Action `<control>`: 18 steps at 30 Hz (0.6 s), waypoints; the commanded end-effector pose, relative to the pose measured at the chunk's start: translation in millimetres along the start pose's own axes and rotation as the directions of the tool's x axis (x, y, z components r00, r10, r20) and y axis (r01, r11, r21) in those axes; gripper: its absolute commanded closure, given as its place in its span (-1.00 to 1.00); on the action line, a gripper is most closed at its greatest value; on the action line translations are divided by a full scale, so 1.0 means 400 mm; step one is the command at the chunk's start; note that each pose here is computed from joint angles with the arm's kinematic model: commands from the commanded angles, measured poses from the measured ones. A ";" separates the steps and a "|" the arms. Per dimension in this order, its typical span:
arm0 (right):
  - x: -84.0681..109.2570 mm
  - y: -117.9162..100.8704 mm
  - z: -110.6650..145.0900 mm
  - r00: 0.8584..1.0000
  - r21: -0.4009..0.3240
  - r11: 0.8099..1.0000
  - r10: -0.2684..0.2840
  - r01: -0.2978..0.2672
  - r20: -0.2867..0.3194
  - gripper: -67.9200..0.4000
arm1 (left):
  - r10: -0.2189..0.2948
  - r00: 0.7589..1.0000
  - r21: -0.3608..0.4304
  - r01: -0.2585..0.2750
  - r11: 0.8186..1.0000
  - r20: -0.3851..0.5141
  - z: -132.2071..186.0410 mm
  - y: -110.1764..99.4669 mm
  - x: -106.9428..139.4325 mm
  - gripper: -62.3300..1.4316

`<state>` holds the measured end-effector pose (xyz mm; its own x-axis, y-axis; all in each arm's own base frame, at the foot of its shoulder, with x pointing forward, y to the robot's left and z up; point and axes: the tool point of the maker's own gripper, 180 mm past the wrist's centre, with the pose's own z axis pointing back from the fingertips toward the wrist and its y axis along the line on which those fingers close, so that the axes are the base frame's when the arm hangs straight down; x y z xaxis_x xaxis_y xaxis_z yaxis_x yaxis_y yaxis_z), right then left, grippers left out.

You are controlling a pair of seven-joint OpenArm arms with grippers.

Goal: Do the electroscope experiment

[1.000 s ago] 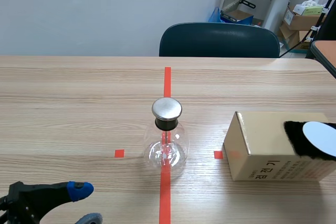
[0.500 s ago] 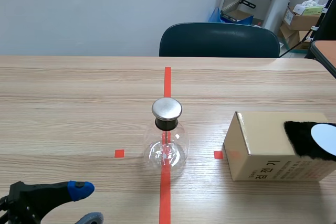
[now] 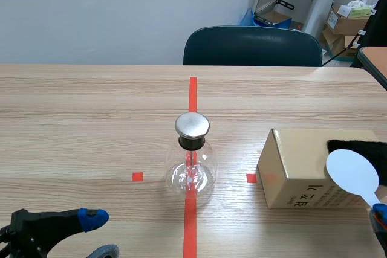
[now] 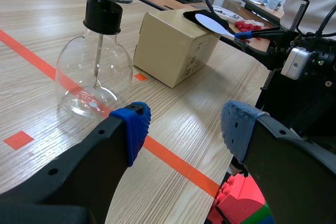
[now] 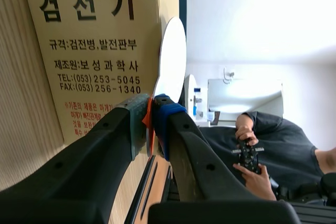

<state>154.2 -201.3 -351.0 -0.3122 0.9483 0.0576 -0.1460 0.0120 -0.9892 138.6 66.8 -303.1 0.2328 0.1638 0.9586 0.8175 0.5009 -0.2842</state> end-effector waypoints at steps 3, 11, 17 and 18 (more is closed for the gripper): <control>-0.068 -0.027 0.000 0.990 -0.037 0.998 0.050 -0.055 -0.132 0.94 | 0.006 0.999 -0.004 -0.006 1.000 0.043 -0.015 -0.007 0.020 -0.07; -0.048 -0.016 -0.002 0.995 -0.016 0.999 0.049 -0.051 -0.087 0.94 | 0.006 0.999 -0.004 -0.006 1.000 0.043 -0.015 -0.007 0.020 -0.07; -0.070 -0.014 0.001 0.989 -0.011 0.999 0.045 -0.047 -0.140 0.94 | 0.013 0.999 0.001 -0.013 1.000 0.046 -0.015 -0.005 0.021 -0.07; -0.095 -0.015 0.005 0.980 -0.011 0.999 0.044 -0.047 -0.194 0.94 | 0.013 0.999 0.000 -0.013 1.000 0.046 -0.015 -0.005 0.021 -0.07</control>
<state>161.2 -227.4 -356.4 -0.1613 0.9867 0.0210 -0.1621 -0.0055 -0.9868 139.6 67.1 -302.9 0.2352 0.1692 0.9571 0.8134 0.5048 -0.2891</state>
